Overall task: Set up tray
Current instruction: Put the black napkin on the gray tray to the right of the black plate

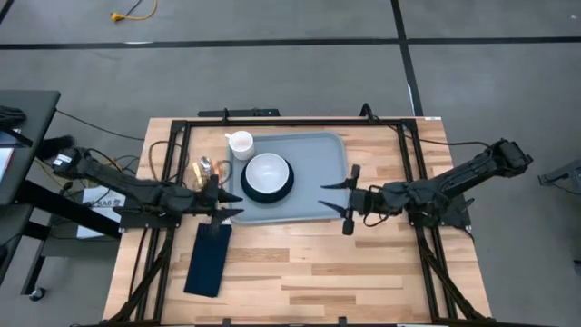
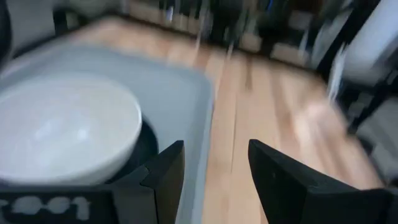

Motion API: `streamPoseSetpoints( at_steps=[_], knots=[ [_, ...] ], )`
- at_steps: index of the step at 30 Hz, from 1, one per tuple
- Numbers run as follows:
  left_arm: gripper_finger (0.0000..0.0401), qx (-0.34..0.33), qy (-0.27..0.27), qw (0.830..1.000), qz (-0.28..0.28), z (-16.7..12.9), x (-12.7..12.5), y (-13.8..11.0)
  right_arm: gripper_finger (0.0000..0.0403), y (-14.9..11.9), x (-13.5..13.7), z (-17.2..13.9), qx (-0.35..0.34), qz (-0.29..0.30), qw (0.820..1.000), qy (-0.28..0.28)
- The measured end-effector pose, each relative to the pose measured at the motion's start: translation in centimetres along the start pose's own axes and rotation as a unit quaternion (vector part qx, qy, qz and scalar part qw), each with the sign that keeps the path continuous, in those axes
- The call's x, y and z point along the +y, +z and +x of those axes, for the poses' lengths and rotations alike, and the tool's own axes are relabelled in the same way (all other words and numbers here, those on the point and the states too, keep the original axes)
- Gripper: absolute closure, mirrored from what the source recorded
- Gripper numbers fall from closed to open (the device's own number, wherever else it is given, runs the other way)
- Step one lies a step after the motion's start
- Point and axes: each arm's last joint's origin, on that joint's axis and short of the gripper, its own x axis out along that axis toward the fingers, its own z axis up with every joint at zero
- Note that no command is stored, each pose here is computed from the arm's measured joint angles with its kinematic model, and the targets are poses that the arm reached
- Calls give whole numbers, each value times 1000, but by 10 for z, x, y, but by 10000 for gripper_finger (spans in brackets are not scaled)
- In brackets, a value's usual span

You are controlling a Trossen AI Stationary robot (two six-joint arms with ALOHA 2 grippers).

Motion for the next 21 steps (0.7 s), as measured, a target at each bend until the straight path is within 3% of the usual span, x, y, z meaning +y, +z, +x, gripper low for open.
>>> streamPoseSetpoints(
  at_steps=[4,10,14,17,21],
  knots=[
    [234,131,30,991,21,11,-23,15,225,-9,5,0,8,6,1000,7],
    [234,301,102,947,43,26,-56,22,227,-30,18,-1,-1,37,999,16],
    [234,360,126,922,62,36,-80,22,226,-42,28,-4,-25,39,999,24],
    [234,395,127,908,64,42,-98,24,224,-35,25,-7,-72,33,997,9],
    [234,416,130,897,70,46,-118,25,223,-32,19,-9,-111,24,993,-15]
  ],
)
